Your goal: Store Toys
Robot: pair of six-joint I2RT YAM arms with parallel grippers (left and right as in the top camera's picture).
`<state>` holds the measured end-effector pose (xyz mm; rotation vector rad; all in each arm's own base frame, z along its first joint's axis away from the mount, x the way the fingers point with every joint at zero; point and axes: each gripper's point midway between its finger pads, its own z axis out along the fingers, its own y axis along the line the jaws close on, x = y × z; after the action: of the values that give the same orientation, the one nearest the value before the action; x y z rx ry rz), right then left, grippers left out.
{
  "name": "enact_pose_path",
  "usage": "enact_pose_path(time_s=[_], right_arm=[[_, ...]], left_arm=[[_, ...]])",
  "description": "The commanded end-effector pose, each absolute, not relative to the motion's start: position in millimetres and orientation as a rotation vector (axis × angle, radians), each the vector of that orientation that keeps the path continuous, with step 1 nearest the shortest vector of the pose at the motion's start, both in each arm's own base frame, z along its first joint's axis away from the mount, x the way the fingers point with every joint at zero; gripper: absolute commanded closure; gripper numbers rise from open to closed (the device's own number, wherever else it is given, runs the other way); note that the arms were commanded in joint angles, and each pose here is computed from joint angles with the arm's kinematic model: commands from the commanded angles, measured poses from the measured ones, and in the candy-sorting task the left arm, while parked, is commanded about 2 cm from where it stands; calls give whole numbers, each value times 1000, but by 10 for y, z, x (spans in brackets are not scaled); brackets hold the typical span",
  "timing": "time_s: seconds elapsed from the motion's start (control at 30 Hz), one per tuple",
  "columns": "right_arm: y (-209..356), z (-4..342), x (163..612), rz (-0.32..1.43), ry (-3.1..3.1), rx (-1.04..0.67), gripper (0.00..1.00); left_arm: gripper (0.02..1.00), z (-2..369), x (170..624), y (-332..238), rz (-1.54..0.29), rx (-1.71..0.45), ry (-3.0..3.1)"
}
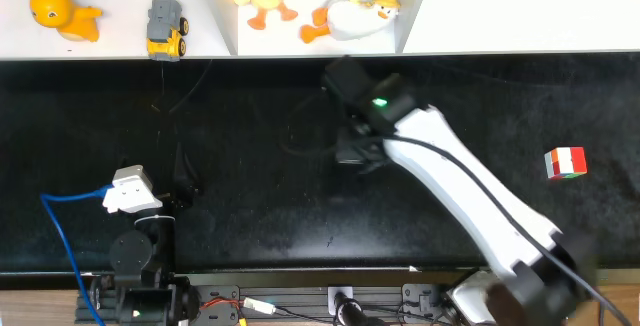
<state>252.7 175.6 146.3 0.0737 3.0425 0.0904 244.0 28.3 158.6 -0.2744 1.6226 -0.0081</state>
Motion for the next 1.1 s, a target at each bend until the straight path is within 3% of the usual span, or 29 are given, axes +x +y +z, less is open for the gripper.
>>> enact_pose_path(time_s=[0.03, 0.3, 0.43, 0.7, 0.9, 1.1], right_arm=[[1323, 1669, 2522, 56, 2960, 264, 956], [433, 1780, 2627, -2, 2843, 564, 956], [116, 1812, 2816, -24, 2783, 571, 956], [-160, 1915, 3415, -27, 2623, 334, 956], [-90, 1660, 3851, -23, 2615, 65, 956], [-43, 1458, 4172, -20, 2580, -71, 956]], left_arm=[[20, 1595, 2440, 271, -18, -270, 1614], [20, 1595, 2440, 271, -18, -270, 1614], [20, 1595, 2440, 271, -18, -270, 1614], [20, 1595, 2440, 271, -18, -270, 1614], [20, 1594, 2439, 271, -19, -271, 1614], [20, 1594, 2439, 271, -19, -271, 1614]])
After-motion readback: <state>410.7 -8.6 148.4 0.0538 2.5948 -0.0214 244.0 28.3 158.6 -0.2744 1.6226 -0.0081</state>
